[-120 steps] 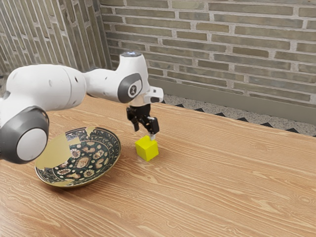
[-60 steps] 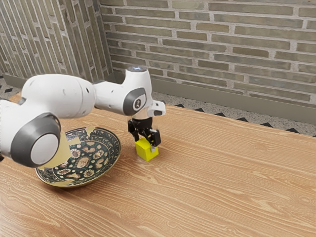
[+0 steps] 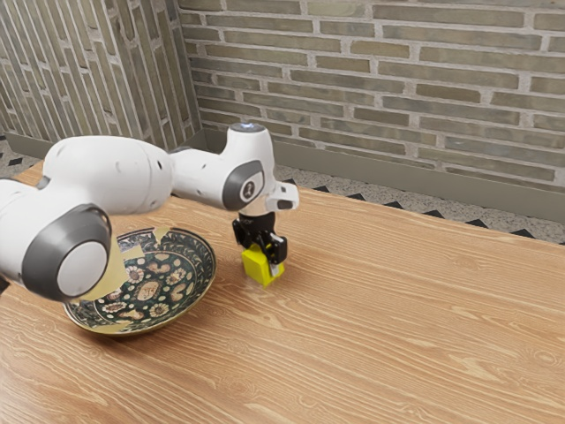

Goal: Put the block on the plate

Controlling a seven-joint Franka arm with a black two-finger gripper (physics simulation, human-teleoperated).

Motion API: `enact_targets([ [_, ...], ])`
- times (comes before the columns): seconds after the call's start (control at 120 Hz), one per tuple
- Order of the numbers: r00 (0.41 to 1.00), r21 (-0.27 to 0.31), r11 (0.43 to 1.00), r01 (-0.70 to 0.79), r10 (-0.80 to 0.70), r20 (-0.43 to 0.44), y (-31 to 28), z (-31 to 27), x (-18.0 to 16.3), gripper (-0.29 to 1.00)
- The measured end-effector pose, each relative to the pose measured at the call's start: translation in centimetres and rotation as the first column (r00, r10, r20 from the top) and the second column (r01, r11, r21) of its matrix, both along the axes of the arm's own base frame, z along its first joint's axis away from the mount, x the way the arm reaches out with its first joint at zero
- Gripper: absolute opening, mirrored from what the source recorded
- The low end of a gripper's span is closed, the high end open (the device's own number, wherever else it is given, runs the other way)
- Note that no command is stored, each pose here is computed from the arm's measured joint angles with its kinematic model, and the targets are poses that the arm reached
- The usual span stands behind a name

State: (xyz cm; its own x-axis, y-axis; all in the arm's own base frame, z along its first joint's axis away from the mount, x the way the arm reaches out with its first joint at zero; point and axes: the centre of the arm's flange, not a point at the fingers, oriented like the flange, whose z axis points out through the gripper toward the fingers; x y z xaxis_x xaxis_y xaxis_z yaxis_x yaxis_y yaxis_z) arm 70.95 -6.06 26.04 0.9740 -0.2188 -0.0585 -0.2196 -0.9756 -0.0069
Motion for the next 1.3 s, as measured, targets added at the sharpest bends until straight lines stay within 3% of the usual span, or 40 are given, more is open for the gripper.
enact_targets([
  [0.233, 0.999, -0.018, 1.0, 0.005, -0.004, 0.048, -0.1, 5.8, -0.6, 0.41],
  [0.617, 0.999, -0.07, 0.997, -0.033, 0.033, 0.005, 3.0, 11.7, -9.2, 0.41],
  [0.883, 0.998, -0.01, 0.998, -0.059, 0.059, -0.016, 8.7, 13.3, -13.9, 0.41],
  [1.067, 0.993, 0.042, 0.993, -0.107, 0.109, -0.047, 13.9, 12.8, -14.8, 0.4],
  [1.3, 0.983, 0.072, 0.988, -0.135, 0.143, -0.115, 16.7, 7.5, -14.1, 0.41],
])
